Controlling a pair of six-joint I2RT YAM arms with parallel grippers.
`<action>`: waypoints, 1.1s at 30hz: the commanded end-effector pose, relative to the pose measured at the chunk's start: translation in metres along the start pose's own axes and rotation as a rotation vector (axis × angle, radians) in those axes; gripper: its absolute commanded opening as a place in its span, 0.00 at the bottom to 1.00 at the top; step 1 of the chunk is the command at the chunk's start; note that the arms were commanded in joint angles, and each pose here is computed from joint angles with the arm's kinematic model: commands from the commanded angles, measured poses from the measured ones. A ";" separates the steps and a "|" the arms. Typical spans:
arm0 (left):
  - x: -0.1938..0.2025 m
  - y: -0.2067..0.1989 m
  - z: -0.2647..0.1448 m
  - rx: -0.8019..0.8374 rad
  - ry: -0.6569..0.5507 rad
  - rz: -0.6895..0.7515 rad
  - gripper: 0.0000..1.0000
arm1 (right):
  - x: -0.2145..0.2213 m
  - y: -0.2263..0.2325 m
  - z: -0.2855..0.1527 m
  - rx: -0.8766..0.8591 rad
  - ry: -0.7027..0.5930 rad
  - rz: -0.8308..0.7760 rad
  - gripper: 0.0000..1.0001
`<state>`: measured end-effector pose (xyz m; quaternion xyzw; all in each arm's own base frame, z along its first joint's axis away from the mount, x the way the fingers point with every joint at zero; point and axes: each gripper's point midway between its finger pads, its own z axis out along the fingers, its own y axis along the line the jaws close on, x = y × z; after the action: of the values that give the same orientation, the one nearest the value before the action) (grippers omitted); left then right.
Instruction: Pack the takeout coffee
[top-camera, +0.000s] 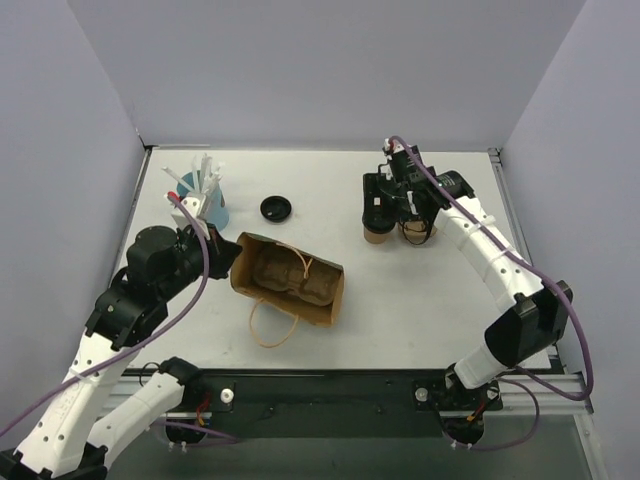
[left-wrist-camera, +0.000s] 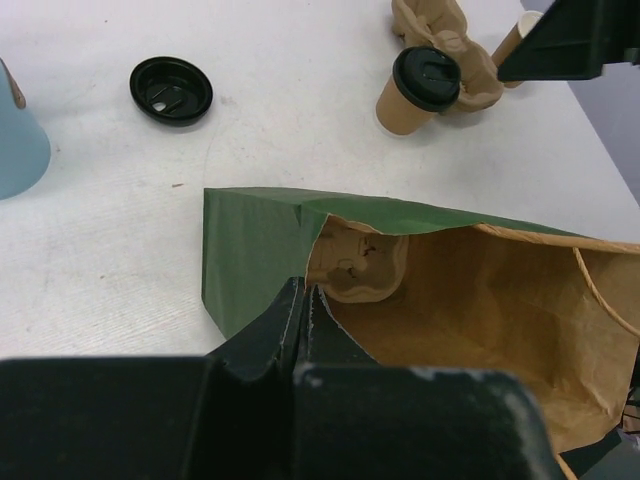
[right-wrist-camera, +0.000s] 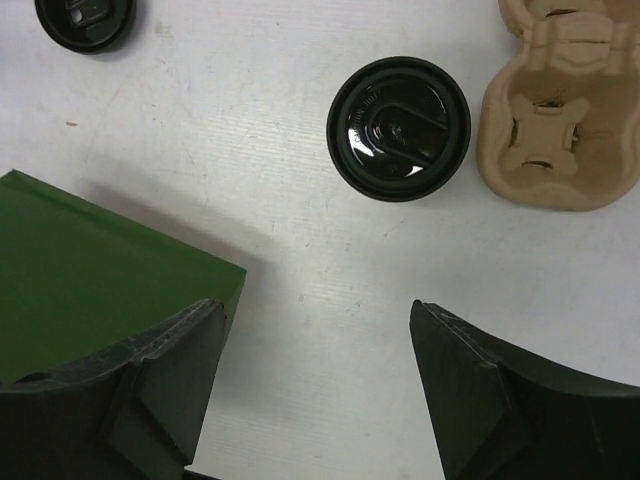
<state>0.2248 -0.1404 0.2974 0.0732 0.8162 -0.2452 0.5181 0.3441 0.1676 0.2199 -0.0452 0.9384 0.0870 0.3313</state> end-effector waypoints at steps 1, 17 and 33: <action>-0.018 -0.015 -0.005 0.088 -0.115 0.007 0.00 | -0.009 -0.007 0.023 -0.005 0.021 -0.063 0.76; 0.007 -0.011 -0.012 0.102 -0.090 -0.008 0.00 | -0.011 -0.026 0.061 0.007 0.094 -0.114 0.76; 0.013 -0.012 -0.020 0.110 -0.056 0.021 0.00 | -0.015 -0.039 0.095 0.065 0.137 -0.203 0.79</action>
<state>0.2016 -0.1427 0.2815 0.0937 0.8001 -0.2785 0.5229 0.4079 0.1541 0.1441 -0.1189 0.9562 0.0382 0.2646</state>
